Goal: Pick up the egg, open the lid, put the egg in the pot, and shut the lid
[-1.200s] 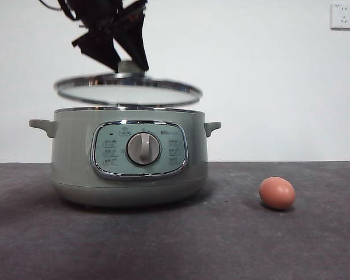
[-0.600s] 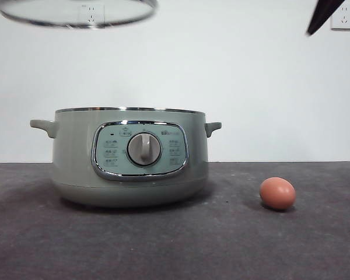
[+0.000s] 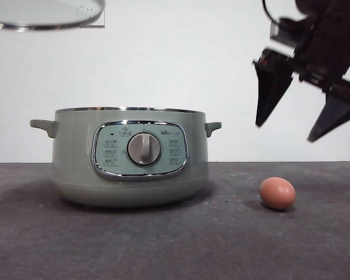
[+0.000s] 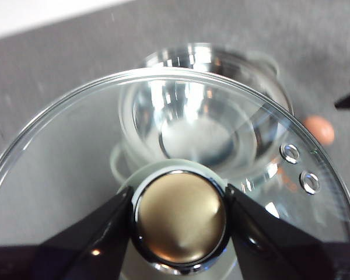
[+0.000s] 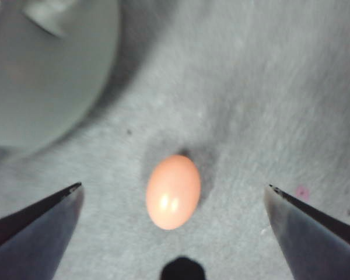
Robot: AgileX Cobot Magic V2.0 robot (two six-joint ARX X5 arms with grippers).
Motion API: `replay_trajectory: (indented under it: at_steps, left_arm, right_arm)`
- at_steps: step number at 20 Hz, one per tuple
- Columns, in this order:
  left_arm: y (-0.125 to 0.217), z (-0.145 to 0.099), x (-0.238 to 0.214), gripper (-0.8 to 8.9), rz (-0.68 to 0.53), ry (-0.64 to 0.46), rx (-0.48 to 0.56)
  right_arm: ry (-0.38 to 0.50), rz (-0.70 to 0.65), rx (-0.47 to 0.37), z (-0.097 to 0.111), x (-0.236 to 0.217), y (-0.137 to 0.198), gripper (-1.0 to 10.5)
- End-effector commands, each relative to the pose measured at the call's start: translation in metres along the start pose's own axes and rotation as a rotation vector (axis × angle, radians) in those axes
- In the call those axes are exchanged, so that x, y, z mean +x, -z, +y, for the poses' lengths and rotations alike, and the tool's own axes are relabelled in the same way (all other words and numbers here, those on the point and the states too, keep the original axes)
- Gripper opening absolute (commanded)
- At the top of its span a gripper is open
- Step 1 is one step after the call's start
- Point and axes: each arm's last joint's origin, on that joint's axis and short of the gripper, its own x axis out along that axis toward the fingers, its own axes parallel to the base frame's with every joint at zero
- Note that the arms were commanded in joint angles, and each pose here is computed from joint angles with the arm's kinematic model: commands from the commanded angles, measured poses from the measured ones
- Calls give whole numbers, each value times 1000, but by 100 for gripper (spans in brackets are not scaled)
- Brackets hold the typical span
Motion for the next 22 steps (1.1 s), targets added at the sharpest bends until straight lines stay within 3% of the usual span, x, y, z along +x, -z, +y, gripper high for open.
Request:
replay_trajectory:
  at_steps: [1, 8, 11, 17, 18, 21, 22]
  left_arm:
    - [12, -5, -18, -8, -86, -7, -4]
    - [41, -18, -58, -8, -125, -47, -18]
    - [49, -21, -65, -8, -111, -45, -22]
    - [50, -21, -66, -8, -107, -45, -25]
    - [50, -21, -66, -8, -108, -45, -25]
    - [50, -21, -66, -8, -110, -45, -24]
    - [50, -21, -66, -8, -110, -45, -24]
  right_arm:
    - [-1, 40, 8, 3, 19, 0, 594]
    - [70, 143, 22, 11, 60, 5, 591]
    - [85, 166, 45, 10, 68, 7, 472]
    - [91, 219, 59, 8, 85, 12, 466]
    - [97, 225, 60, 8, 87, 13, 443]
    - [99, 223, 54, 10, 88, 13, 166]
    - [99, 220, 53, 10, 88, 13, 123]
